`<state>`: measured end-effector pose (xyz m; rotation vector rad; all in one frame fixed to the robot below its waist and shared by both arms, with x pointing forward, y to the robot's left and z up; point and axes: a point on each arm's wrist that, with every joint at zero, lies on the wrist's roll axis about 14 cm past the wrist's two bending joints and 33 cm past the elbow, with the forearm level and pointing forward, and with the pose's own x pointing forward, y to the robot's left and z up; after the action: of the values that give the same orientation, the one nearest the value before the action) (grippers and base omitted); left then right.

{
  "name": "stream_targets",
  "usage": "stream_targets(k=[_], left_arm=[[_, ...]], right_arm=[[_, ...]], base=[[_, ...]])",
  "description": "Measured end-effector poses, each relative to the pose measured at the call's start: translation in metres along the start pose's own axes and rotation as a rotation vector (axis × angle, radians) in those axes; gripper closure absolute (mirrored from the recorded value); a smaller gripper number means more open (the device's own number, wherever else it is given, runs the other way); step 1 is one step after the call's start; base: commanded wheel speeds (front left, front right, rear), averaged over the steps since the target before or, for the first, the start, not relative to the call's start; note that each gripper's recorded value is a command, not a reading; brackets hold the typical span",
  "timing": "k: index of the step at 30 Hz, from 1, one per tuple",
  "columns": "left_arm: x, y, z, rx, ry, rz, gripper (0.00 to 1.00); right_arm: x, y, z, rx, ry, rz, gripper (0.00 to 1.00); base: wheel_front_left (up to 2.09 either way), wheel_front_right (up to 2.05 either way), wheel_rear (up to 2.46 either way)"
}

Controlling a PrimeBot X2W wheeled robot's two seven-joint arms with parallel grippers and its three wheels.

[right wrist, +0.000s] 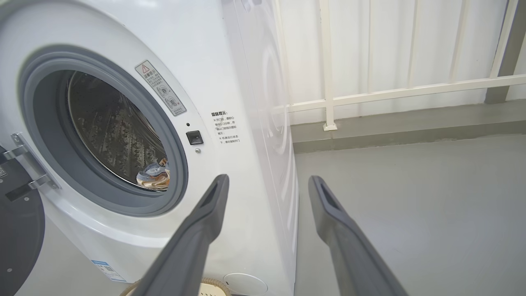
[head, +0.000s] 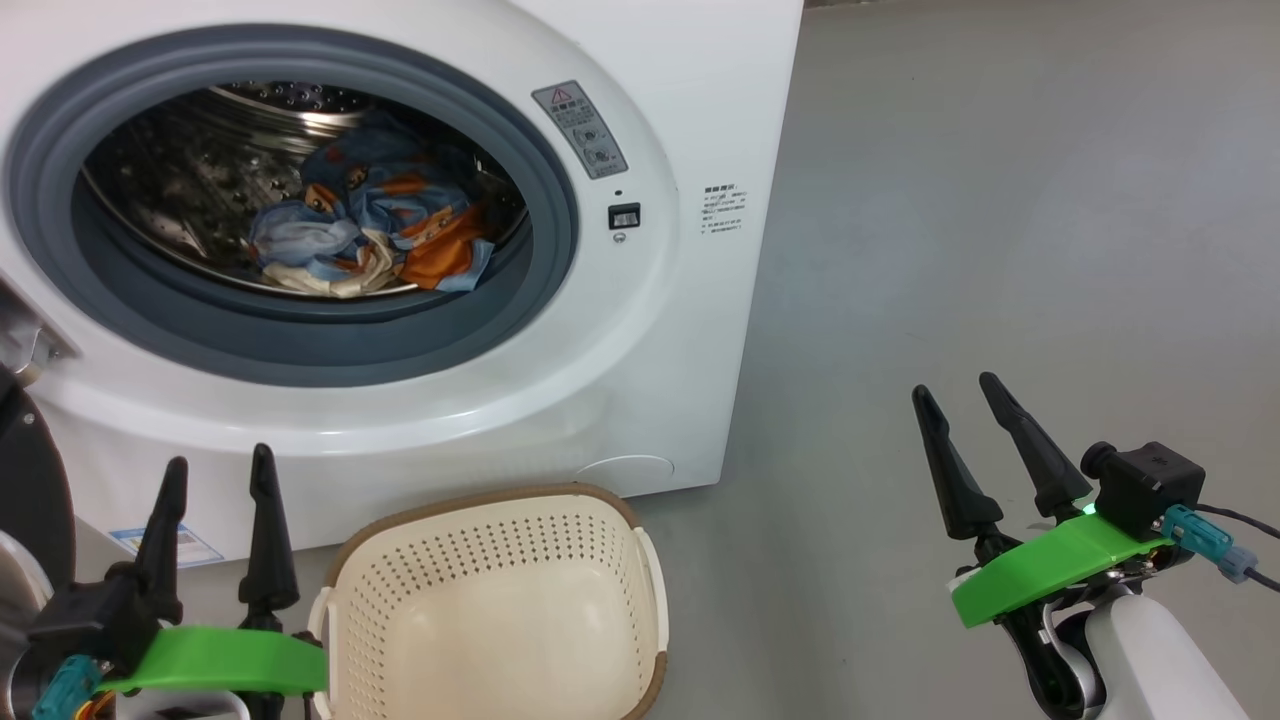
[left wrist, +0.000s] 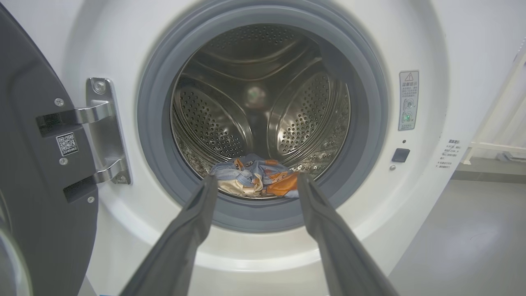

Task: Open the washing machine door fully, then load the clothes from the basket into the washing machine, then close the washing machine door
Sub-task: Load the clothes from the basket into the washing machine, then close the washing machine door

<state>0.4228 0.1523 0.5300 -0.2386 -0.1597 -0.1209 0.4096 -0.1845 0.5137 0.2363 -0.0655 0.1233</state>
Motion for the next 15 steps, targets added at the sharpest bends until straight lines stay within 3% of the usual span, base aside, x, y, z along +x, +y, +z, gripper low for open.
stream_targets(k=[15], left_arm=[[-0.0034, 0.0001, -0.0036, -0.003, 0.011, 0.002, 0.0]], right_arm=[[0.0012, 0.0008, -0.0012, 0.005, 0.003, 0.003, 0.0]], base=[[0.0, 0.0, 0.0]])
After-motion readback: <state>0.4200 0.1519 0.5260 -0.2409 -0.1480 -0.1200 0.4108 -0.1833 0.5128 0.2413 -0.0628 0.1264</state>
